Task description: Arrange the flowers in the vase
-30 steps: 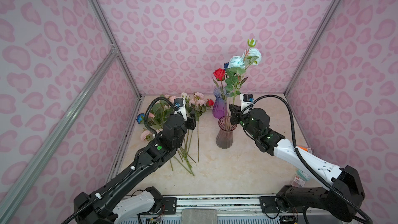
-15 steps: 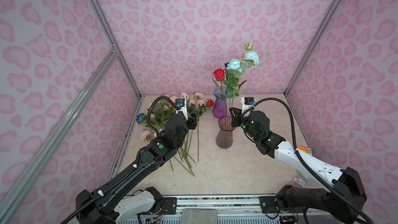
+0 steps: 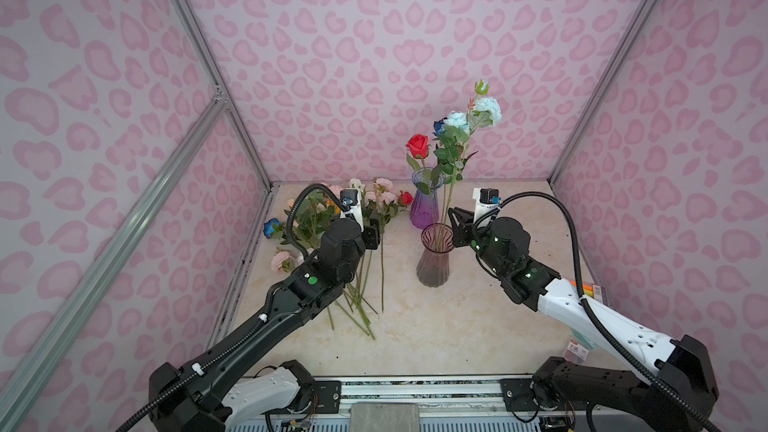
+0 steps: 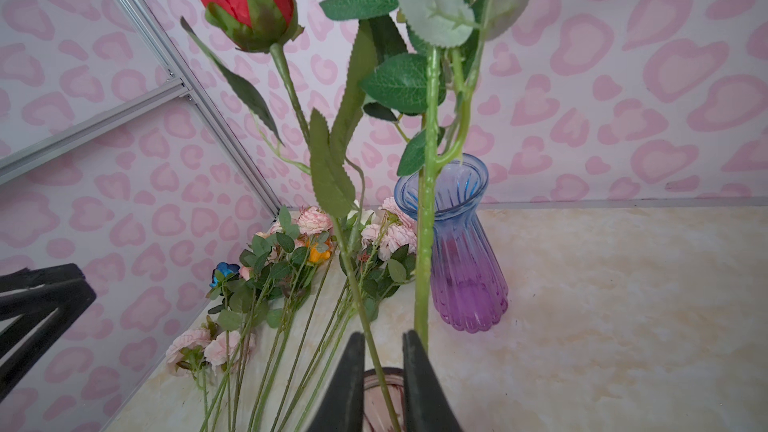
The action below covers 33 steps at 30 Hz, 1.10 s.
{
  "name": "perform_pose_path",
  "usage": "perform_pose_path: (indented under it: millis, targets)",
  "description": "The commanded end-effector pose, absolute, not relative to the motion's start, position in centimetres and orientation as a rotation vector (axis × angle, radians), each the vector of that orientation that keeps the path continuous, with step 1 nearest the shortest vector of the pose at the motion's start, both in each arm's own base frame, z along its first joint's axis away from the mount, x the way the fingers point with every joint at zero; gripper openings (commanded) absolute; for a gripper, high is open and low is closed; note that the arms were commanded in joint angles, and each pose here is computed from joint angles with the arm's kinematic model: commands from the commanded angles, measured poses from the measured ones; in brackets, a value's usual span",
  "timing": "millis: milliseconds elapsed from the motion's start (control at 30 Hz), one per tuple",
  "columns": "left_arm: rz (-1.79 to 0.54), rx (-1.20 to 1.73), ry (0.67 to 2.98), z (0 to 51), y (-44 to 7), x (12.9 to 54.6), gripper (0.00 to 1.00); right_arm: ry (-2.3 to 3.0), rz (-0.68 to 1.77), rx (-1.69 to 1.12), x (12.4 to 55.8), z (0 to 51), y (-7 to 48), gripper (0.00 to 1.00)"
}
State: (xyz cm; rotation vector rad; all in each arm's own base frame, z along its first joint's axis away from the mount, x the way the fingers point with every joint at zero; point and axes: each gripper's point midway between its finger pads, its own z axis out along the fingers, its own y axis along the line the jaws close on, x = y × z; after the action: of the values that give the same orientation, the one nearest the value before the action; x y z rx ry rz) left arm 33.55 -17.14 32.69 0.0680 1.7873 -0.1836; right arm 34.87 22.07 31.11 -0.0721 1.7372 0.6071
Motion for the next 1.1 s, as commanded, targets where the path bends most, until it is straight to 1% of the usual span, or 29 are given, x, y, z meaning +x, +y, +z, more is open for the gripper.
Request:
perform_pose_path:
  millis: [0, 167, 300, 433, 533, 667, 767, 867, 1067]
  targets:
    - [-0.184, 0.049, 1.779, 33.0, -17.0, 33.9, 0.64, 1.742, 0.623, -0.077, 34.4, 31.2, 22.0, 0.2]
    - [-0.163, 0.0, 1.835, 31.3, -16.4, 35.2, 0.66, 1.725, 0.601, -0.059, 33.3, 32.4, 20.8, 0.21]
    - [-0.169, -0.083, 1.929, 28.4, -15.2, 37.3, 0.65, 1.709, 0.576, -0.032, 32.2, 32.8, 19.2, 0.22]
    - [-0.208, -0.224, 2.078, 24.0, -13.1, 40.1, 0.62, 1.708, 0.547, -0.024, 31.3, 32.6, 18.1, 0.22]
    - [-0.183, -0.292, 2.215, 19.8, -11.8, 41.9, 0.6, 1.722, 0.526, -0.022, 30.9, 32.0, 17.4, 0.22]
    - [-0.146, -0.307, 2.427, 13.7, -11.2, 43.7, 0.58, 1.731, 0.531, -0.011, 30.4, 31.2, 16.7, 0.23]
    - [-0.116, -0.311, 2.567, 9.5, -10.9, 44.7, 0.52, 1.731, 0.539, 0.002, 30.1, 30.8, 16.1, 0.23]
    - [-0.145, -0.347, 2.656, 6.8, -10.8, 45.7, 0.48, 1.734, 0.543, 0.012, 29.9, 30.4, 15.5, 0.23]
    - [-0.099, -0.309, 2.739, 3.9, -10.7, 46.7, 0.46, 1.736, 0.542, 0.048, 29.3, 29.5, 14.0, 0.24]
